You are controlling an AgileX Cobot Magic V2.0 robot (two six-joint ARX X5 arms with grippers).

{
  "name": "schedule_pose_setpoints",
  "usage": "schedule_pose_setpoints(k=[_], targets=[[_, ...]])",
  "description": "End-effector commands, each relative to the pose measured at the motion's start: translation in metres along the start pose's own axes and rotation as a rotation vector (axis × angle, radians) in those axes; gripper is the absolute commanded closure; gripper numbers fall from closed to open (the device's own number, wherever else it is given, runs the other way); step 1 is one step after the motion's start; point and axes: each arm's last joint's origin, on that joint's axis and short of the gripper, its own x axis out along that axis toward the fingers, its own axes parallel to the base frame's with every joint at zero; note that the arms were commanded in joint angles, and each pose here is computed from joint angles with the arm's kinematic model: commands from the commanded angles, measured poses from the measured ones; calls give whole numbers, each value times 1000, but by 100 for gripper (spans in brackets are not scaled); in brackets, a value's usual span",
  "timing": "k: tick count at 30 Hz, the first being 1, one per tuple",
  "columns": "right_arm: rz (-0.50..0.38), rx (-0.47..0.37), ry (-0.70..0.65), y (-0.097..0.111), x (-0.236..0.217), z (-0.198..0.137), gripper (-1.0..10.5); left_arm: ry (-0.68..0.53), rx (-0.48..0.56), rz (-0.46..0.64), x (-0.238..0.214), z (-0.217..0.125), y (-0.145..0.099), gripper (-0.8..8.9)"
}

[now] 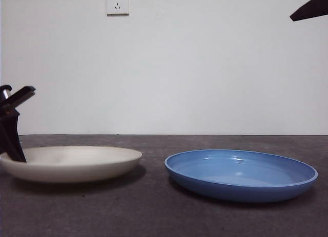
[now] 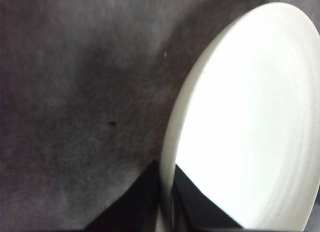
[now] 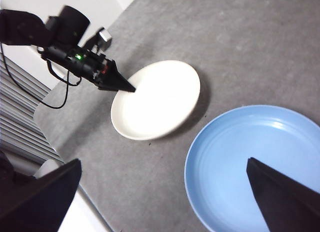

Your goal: Pick up the white plate, put it on the blue plate, put it on desk

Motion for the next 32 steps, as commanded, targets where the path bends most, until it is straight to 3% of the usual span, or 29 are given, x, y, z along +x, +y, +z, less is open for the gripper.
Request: schedule_pose_setpoints(k=[1,9,15,20,26,32], targets=[[-1,-8,-33,10,-10,7,323,-53,22,-14,-14,9,-14,798],[-141,-43,-63,33,-44,6,323,-91,54,-56,-36,13,-63,798],[-181,-84,-80,51,-70,0,323,-37,172,-91,-39,14,-117,798],[-228,-89,-74,62,-87,-10,323,-38,271,-57,-36,9,-165,798],[-229,-87,-70,69,-100,-23,323,26,323,-89,-13,2,-204,798],[-230,-81,-60,73,-106,-33,323,115,336,-87,26,-1,-226,798]])
